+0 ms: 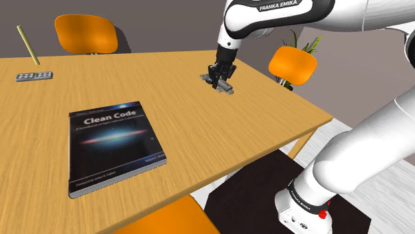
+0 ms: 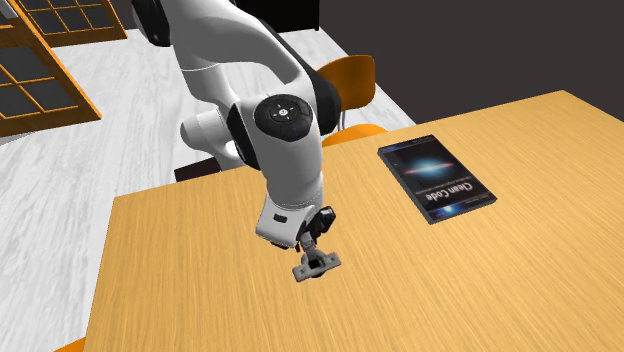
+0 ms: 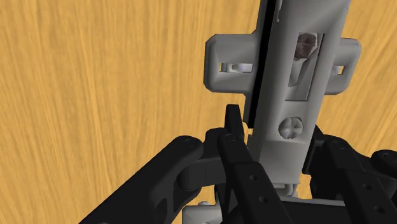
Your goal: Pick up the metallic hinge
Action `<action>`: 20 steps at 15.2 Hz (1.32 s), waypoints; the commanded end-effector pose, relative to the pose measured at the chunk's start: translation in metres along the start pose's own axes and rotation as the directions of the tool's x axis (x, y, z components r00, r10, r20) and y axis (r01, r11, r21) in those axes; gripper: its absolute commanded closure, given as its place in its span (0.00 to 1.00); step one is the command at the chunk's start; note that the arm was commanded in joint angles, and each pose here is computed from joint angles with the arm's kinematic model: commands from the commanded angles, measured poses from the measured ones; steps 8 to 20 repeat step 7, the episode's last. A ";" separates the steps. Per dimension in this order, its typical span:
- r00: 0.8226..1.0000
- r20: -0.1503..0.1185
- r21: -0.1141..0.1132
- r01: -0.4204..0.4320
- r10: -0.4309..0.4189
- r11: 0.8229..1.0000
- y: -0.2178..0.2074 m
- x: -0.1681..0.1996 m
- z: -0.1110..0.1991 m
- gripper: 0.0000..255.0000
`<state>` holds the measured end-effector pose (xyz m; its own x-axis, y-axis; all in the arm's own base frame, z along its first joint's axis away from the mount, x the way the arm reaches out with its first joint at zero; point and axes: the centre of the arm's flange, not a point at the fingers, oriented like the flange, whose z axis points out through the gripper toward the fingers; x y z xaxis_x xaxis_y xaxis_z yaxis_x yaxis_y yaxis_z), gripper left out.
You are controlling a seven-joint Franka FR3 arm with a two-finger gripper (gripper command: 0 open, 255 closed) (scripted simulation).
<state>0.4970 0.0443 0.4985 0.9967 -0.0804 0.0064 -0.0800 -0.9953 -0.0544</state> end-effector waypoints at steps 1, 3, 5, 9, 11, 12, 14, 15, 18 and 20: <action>1.000 0.000 0.000 0.000 0.000 1.000 0.000 0.000 -0.010 1.00; 1.000 0.000 0.000 0.000 0.000 1.000 -0.001 0.000 -0.021 1.00; 1.000 0.000 0.000 0.000 0.000 1.000 -0.002 0.000 -0.031 1.00; 1.000 0.000 0.000 0.000 0.000 1.000 -0.002 0.000 -0.032 1.00; 1.000 0.000 0.000 0.000 0.000 1.000 -0.002 0.000 -0.032 1.00; 1.000 0.000 0.000 0.000 0.000 1.000 -0.002 0.000 -0.032 1.00; 1.000 0.000 0.000 0.000 0.000 1.000 -0.002 0.000 -0.032 1.00; 1.000 0.000 0.000 0.000 0.000 1.000 -0.002 0.000 -0.032 1.00; 1.000 0.000 0.000 0.000 0.000 1.000 -0.002 0.000 -0.032 1.00; 1.000 0.000 0.000 0.000 0.000 1.000 -0.002 0.000 -0.032 1.00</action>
